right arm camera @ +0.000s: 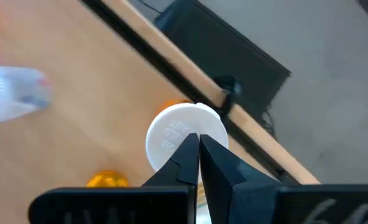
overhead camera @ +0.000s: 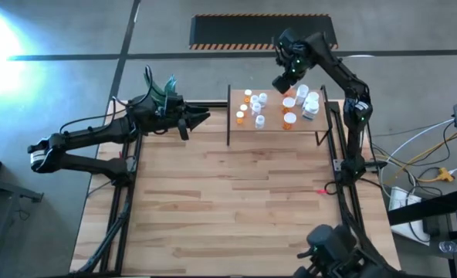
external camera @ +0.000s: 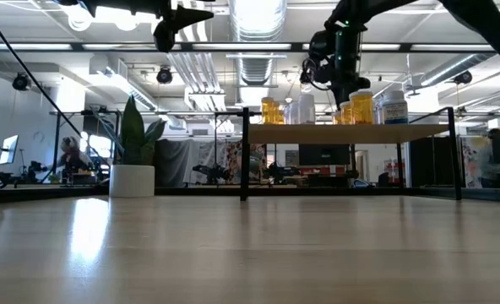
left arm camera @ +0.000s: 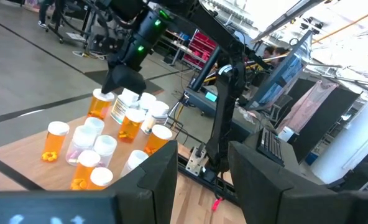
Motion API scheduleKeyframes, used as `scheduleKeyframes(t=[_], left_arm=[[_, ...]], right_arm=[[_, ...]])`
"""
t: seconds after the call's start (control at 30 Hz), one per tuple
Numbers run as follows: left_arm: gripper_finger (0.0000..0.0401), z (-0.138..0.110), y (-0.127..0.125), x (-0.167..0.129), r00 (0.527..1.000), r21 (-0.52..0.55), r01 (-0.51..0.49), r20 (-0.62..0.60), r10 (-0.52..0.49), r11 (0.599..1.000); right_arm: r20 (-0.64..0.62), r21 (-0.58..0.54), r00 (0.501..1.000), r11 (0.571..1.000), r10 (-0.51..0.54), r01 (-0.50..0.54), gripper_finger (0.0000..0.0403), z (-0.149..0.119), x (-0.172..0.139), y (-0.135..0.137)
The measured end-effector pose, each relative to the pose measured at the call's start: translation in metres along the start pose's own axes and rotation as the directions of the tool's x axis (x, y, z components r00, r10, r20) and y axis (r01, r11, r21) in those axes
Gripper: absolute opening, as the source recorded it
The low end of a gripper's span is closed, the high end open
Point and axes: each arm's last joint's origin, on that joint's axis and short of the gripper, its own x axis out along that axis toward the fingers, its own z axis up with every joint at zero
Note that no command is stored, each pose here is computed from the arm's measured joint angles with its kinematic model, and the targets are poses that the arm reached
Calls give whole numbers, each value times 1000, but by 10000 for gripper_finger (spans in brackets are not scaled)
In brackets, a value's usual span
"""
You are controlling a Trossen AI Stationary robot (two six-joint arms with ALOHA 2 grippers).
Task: Pick and place medicine bottles onto shelf by color
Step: Adjust the pill bottles on the shelf
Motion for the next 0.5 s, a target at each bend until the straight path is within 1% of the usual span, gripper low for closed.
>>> scheduleKeyframes(t=[0.13,0.37,0.5], left_arm=[[127,0,0,0,1000,0,0,0,0,1000],[127,0,0,0,1000,0,0,0,0,1000],[127,0,0,0,1000,0,0,0,0,1000]], right_arm=[[3,-16,999,999,49,-49,8,-1,-3,8],[-29,-57,998,996,62,-63,8,-4,-6,24],[-21,-74,998,995,64,-65,8,-5,-9,30]])
